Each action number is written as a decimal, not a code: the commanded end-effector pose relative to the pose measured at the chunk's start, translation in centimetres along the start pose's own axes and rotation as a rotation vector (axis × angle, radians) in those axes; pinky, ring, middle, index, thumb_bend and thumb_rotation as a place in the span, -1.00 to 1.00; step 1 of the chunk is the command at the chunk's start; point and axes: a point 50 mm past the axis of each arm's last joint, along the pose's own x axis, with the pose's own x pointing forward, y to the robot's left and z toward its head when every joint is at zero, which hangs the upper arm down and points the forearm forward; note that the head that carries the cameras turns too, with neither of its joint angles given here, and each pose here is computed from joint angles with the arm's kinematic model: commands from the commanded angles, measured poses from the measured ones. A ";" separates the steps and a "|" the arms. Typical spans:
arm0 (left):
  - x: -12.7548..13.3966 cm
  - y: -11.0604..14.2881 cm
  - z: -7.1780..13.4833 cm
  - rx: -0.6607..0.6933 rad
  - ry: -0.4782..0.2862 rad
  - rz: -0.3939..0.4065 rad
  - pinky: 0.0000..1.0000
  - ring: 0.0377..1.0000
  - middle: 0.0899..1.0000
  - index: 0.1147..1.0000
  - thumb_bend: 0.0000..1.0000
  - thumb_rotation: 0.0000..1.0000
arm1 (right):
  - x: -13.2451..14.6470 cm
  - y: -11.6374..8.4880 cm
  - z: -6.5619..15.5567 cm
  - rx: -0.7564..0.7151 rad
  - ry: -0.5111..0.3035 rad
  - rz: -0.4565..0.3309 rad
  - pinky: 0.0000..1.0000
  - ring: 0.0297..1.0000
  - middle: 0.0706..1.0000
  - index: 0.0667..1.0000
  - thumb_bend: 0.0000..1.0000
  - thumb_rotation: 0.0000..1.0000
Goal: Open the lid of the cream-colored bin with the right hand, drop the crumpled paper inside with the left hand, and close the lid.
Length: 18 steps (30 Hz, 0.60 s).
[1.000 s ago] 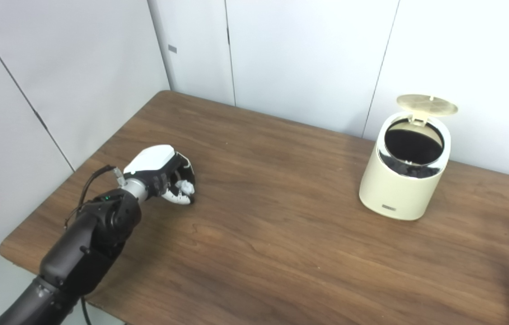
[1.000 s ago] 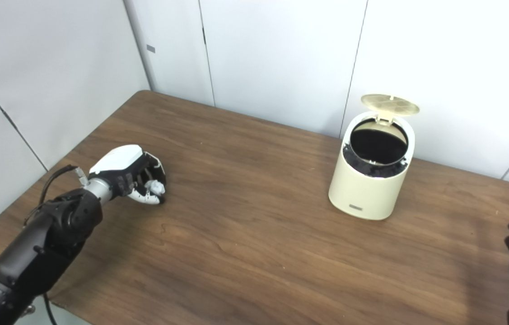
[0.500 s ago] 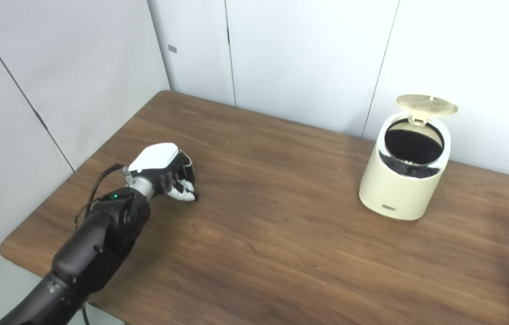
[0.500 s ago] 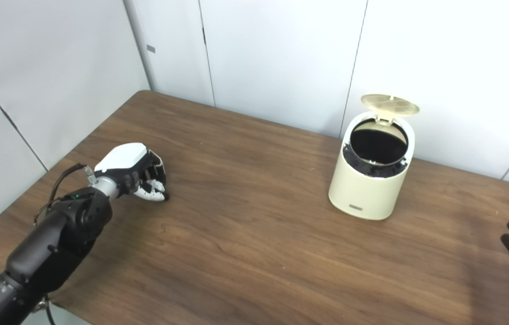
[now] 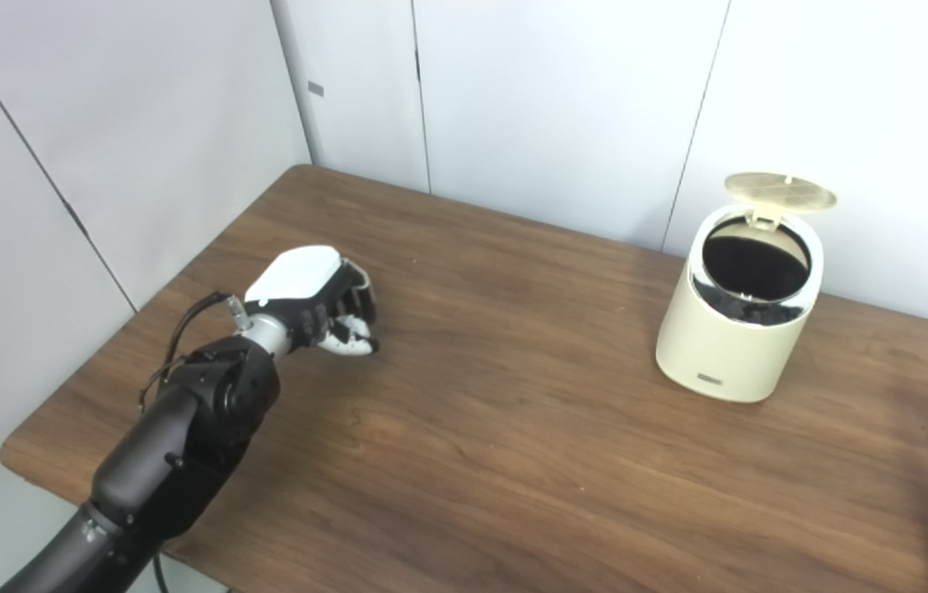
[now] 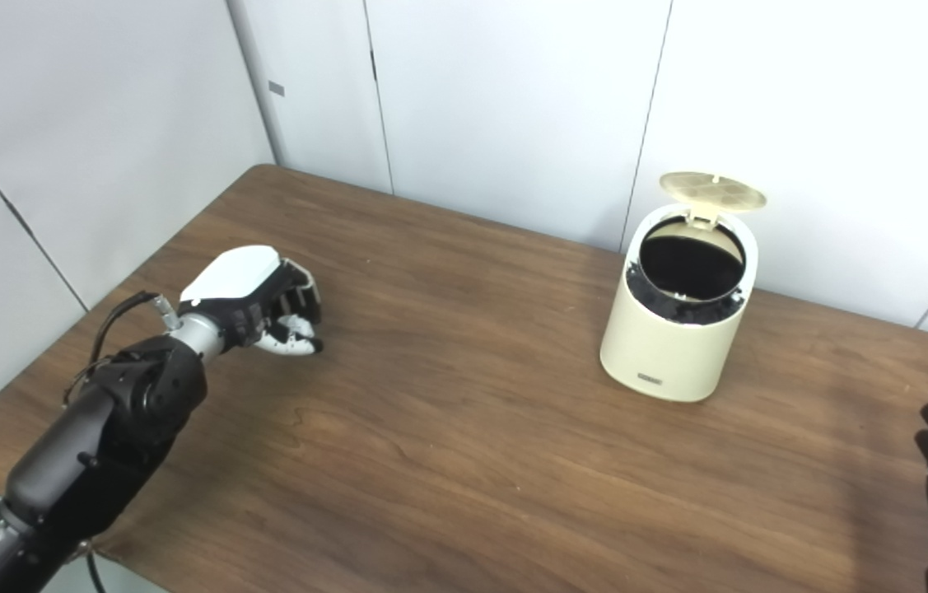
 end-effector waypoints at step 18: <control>3.4 5.1 10.4 -0.008 -0.234 0.155 -0.40 -0.31 -0.21 -0.09 -0.07 -1.00 | 1.1 -1.0 -1.8 0.017 -0.063 0.031 1.00 0.91 0.85 0.71 0.06 0.89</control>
